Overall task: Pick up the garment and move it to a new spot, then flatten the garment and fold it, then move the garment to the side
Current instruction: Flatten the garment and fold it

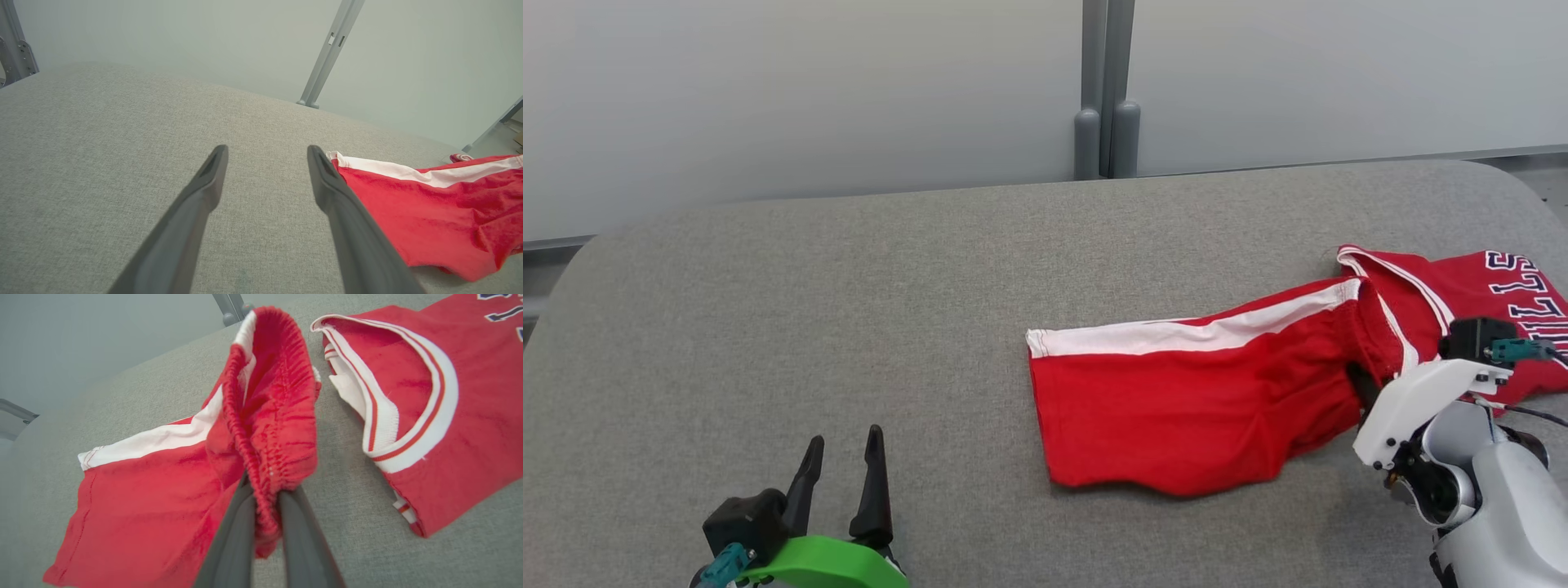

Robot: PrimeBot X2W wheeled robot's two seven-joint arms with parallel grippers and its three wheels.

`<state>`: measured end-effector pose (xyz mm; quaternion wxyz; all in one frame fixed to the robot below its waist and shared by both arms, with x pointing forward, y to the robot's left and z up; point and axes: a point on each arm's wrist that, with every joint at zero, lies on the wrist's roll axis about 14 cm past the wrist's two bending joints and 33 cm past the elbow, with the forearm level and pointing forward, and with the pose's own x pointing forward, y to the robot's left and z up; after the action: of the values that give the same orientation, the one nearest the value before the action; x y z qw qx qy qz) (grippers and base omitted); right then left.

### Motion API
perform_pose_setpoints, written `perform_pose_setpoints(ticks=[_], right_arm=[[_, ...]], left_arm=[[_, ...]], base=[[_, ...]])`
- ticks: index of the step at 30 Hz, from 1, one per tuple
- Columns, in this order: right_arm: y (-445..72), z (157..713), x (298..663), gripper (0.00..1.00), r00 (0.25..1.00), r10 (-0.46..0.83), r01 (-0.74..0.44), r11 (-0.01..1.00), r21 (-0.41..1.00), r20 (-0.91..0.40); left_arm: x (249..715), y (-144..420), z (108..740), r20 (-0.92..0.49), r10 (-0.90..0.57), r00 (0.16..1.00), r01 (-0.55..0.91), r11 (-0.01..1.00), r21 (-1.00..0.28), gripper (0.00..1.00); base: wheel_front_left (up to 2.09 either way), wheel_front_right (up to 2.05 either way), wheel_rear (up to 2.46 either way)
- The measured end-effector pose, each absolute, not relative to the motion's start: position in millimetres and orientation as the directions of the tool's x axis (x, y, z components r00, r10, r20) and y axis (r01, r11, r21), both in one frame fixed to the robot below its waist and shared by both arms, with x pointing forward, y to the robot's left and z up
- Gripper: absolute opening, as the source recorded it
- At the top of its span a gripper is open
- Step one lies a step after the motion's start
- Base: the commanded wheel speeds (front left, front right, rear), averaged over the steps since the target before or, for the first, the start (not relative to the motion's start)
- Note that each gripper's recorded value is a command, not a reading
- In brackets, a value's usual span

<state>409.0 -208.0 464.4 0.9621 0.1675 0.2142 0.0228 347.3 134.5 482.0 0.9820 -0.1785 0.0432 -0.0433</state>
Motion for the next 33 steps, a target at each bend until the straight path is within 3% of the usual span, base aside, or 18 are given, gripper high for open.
perform_pose_setpoints(ticks=[14,23,33], right_arm=[[-109.9,504.7,410.4,0.0,0.871,0.351,-0.225,0.907,0.355,-0.344],[-50.0,489.9,406.6,0.0,0.781,0.492,-0.353,0.855,0.378,-0.383],[-12.7,461.3,409.4,0.0,0.7,0.546,-0.417,0.836,0.358,-0.46]], left_arm=[[342.8,137.1,491.9,-0.039,-0.085,0.996,0.065,0.927,-0.369,1.0],[336.5,147.8,495.9,-0.025,-0.047,0.999,0.034,0.924,-0.38,1.0],[331.3,155.4,498.2,-0.014,-0.011,1.0,0.005,0.921,-0.39,1.0]], base=[[0.0,0.0,0.0],[0.0,0.0,0.0],[0.0,0.0,0.0]])
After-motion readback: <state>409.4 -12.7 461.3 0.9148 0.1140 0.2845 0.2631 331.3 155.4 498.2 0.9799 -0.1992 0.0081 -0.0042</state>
